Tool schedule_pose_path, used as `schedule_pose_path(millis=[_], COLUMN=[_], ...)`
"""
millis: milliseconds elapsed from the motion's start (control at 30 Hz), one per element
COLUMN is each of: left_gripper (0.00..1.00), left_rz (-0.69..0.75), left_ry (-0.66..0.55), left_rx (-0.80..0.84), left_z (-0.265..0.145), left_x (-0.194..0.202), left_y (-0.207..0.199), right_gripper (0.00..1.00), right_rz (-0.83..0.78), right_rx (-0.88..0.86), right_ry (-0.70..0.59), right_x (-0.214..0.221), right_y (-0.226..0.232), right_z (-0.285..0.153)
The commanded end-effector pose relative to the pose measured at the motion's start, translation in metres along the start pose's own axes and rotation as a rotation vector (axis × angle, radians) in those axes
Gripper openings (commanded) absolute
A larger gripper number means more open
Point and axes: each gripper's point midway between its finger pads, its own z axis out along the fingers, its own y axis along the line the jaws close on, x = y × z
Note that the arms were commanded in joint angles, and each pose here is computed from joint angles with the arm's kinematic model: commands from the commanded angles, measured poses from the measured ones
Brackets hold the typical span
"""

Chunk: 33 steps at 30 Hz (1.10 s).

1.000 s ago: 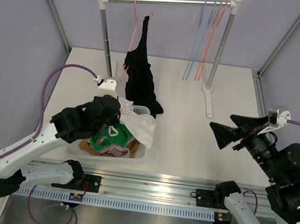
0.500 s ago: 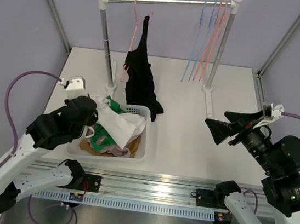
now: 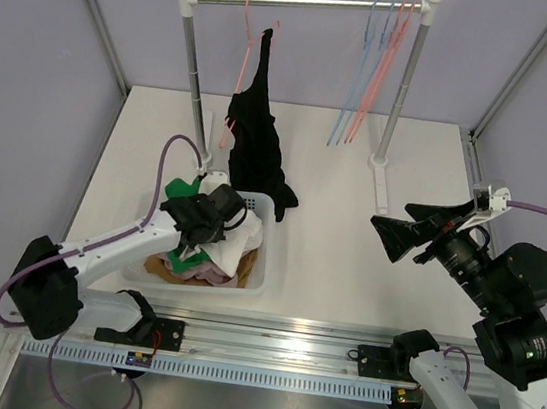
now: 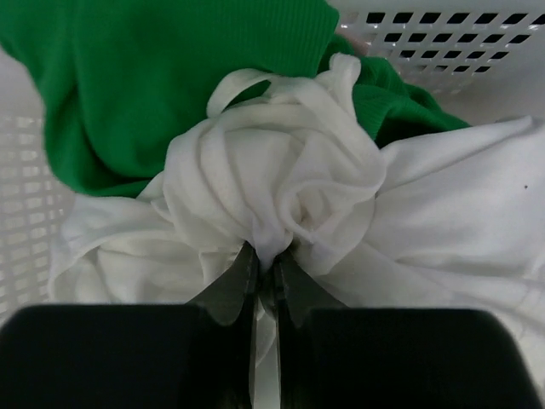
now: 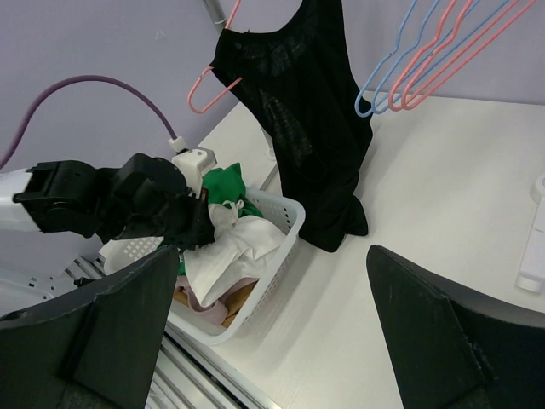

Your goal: Remove the tank top from the hanger

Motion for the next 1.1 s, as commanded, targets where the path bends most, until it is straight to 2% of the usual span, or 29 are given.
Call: schedule_pose_path(millis=[0, 100, 133, 167, 233, 267, 433, 800, 933, 1067], left_gripper=[0.06, 0.06, 0.10, 0.22, 0.36, 0.54, 0.98, 0.99, 0.99, 0.99], left_rz=[-0.058, -0.072, -0.075, -0.102, -0.121, -0.142, -0.175, -0.143, -0.112, -0.053], left_ry=[0.021, 0.036, 0.029, 0.002, -0.034, -0.079, -0.182, -0.359, -0.497, -0.570], left_rx=[0.072, 0.038, 0.027, 0.045, 0.056, 0.089, 0.169, 0.371, 0.460, 0.474], left_z=[0.021, 0.032, 0.032, 0.025, 0.014, 0.001, -0.048, -0.143, -0.187, -0.203], left_x=[0.008, 0.019, 0.020, 0.013, 0.004, -0.009, -0.042, -0.103, -0.154, -0.201], left_y=[-0.025, -0.020, -0.017, -0.016, -0.012, -0.011, 0.000, 0.004, -0.007, -0.030], right_gripper=[1.00, 0.99, 0.99, 1.00, 0.99, 0.99, 0.99, 1.00, 1.00, 0.99], right_rz=[-0.009, -0.022, -0.025, -0.027, -0.029, -0.030, -0.027, -0.017, 0.008, 0.024], right_rx=[-0.033, -0.023, -0.025, -0.022, -0.020, -0.022, -0.022, -0.002, 0.028, 0.029], right_ry=[-0.006, 0.000, -0.001, 0.002, 0.003, 0.001, -0.003, -0.023, -0.035, -0.015], right_x=[-0.003, -0.002, -0.002, -0.001, 0.000, -0.001, -0.001, -0.005, -0.006, 0.000], right_y=[0.005, 0.003, 0.004, 0.003, 0.003, 0.003, 0.002, 0.000, -0.005, -0.006], right_z=[0.004, 0.002, 0.001, 0.001, 0.000, 0.000, 0.002, 0.002, 0.003, 0.004])
